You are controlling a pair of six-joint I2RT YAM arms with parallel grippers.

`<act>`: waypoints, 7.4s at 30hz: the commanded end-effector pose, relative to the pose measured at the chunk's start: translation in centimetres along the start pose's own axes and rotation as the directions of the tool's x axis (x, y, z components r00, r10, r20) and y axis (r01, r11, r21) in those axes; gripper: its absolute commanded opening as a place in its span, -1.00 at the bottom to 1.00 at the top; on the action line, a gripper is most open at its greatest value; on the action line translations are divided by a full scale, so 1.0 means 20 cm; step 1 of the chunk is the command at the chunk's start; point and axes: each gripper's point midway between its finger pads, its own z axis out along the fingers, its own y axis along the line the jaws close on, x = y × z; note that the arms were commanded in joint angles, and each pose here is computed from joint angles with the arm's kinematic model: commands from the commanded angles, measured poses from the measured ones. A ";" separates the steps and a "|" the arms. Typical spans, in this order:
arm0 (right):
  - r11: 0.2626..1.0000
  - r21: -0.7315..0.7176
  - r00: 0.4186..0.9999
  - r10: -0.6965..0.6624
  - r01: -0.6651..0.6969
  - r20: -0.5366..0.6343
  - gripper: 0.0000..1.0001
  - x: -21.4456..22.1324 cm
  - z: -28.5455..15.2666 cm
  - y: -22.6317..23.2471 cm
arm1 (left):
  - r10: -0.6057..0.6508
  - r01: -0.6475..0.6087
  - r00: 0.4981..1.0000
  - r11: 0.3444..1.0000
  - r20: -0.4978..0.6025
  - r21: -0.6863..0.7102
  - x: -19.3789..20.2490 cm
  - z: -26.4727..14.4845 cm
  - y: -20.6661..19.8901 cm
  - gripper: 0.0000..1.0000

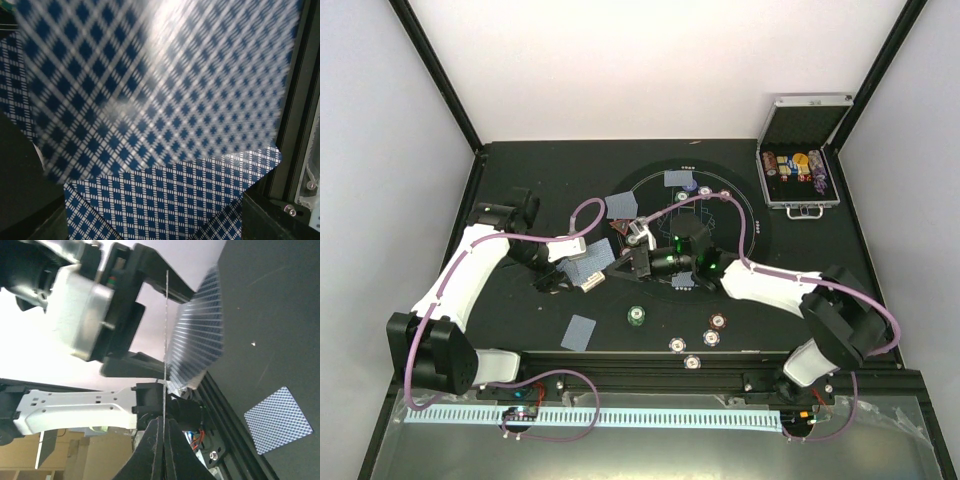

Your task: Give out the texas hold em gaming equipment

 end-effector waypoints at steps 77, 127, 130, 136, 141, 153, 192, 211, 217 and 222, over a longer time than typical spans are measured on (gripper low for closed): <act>0.993 0.114 0.997 -0.040 0.033 0.063 0.55 -0.29 -0.06 -0.02 | 0.046 -0.044 0.998 0.997 0.038 -0.060 -0.06 -0.08 0.00 -0.97; 0.914 0.319 0.933 0.139 -0.249 0.332 -0.98 -0.08 -0.75 -0.54 | 0.046 -0.044 0.998 0.997 0.030 -0.064 -0.05 -0.07 0.02 -0.97; 0.874 0.388 0.921 0.150 -0.294 0.360 -0.98 -0.03 -0.85 -0.68 | 0.047 -0.045 0.998 0.997 0.031 -0.062 -0.05 -0.07 0.02 -0.97; 0.797 0.496 0.916 0.167 -0.343 0.366 -0.98 0.02 -0.91 -0.87 | 0.046 -0.044 0.998 0.997 0.030 -0.061 -0.05 -0.07 0.02 -0.97; 0.756 0.547 0.917 0.177 -0.360 0.358 -0.97 0.04 -0.92 -0.96 | 0.045 -0.044 0.999 0.997 0.029 -0.060 -0.05 -0.07 0.02 -0.97; 0.696 0.658 0.923 0.018 -0.287 0.384 -0.11 -0.06 -1.06 -0.73 | 0.050 -0.048 0.998 0.997 0.039 -0.055 -0.06 -0.07 0.01 -0.97; 0.991 0.021 0.985 0.136 -0.135 -0.102 0.55 -0.04 0.43 -0.11 | 0.058 -0.056 0.997 0.997 0.047 -0.049 -0.07 -0.10 -0.01 -0.97; 0.991 0.071 0.993 0.118 -0.116 -0.016 0.03 -0.12 0.21 -0.13 | 0.058 -0.056 0.997 0.997 0.045 -0.049 -0.07 -0.09 0.00 -0.97; 0.996 0.054 0.997 0.073 -0.073 0.003 -0.29 -0.16 0.18 -0.01 | 0.055 -0.053 0.998 0.997 0.041 -0.050 -0.06 -0.09 0.00 -0.97; 0.996 0.066 0.998 0.058 -0.058 0.009 -0.55 -0.17 0.16 0.02 | 0.055 -0.053 0.998 0.997 0.040 -0.051 -0.06 -0.08 0.00 -0.97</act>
